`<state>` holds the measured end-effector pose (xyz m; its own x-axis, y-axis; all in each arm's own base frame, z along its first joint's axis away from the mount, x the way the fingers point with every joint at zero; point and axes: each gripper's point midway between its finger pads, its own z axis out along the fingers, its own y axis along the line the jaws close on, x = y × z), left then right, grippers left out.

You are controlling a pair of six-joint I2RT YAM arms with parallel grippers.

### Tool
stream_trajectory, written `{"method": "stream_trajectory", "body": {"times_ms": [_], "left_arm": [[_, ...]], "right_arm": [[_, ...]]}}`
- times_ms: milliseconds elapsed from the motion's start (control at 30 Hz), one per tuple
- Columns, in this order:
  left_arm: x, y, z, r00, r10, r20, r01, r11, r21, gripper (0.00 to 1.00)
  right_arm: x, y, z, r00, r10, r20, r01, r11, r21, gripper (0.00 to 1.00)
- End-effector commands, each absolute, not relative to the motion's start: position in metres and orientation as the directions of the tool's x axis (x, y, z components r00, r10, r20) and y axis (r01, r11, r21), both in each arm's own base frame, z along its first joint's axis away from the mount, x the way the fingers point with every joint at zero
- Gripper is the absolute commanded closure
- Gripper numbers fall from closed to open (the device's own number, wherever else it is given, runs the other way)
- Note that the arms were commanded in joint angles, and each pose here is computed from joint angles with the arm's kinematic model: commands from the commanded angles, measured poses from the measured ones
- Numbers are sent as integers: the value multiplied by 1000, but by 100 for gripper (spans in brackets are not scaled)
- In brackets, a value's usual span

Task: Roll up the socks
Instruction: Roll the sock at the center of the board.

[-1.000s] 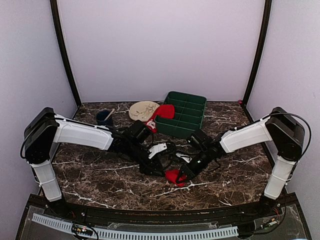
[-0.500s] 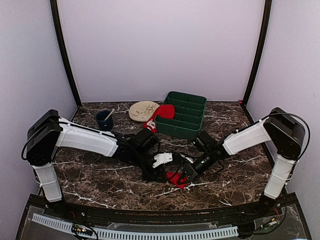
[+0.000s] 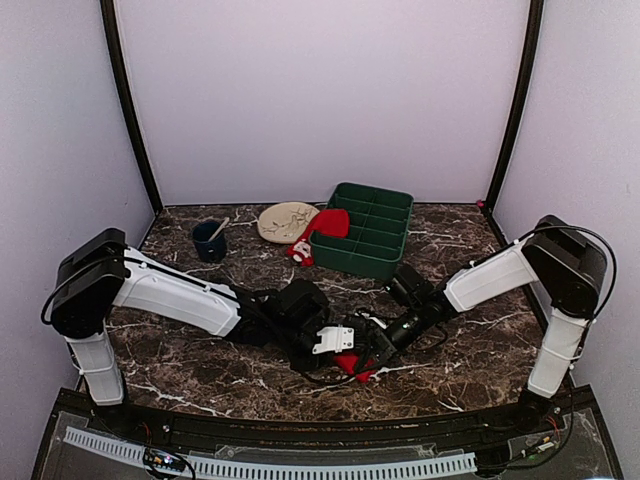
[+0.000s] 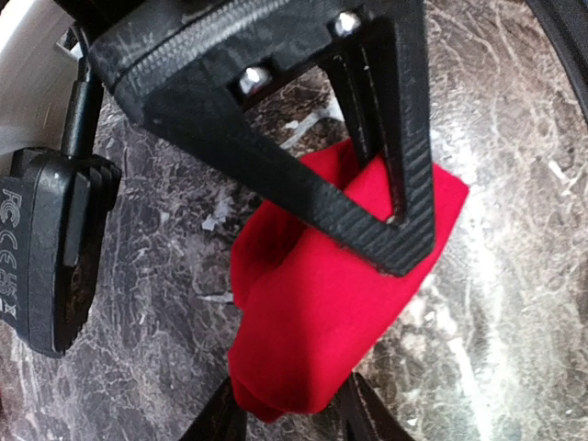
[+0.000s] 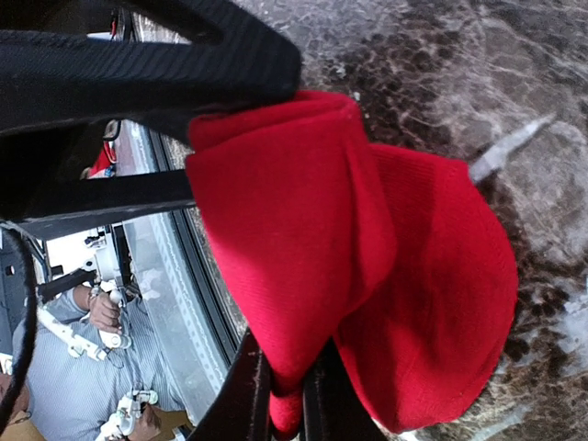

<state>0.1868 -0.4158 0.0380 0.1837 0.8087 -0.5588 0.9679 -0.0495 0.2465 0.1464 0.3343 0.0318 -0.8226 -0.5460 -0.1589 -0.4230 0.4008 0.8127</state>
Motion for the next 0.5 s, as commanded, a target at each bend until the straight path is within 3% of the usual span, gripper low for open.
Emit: {"method": "stream_trajectory", "body": {"times_ms": [0, 333, 467], "left_arm": [[195, -419, 58, 271, 786, -556, 922, -47, 384, 63], [202, -407, 79, 321, 770, -551, 868, -7, 496, 63], [190, -405, 81, 338, 751, -568, 882, -42, 469, 63]], "right_arm": [[147, 336, 35, -813, -556, -172, -425, 366, 828, 100], [144, 335, 35, -800, -577, -163, -427, 358, 831, 100], [143, 336, 35, -797, -581, -164, -427, 350, 834, 100]]}}
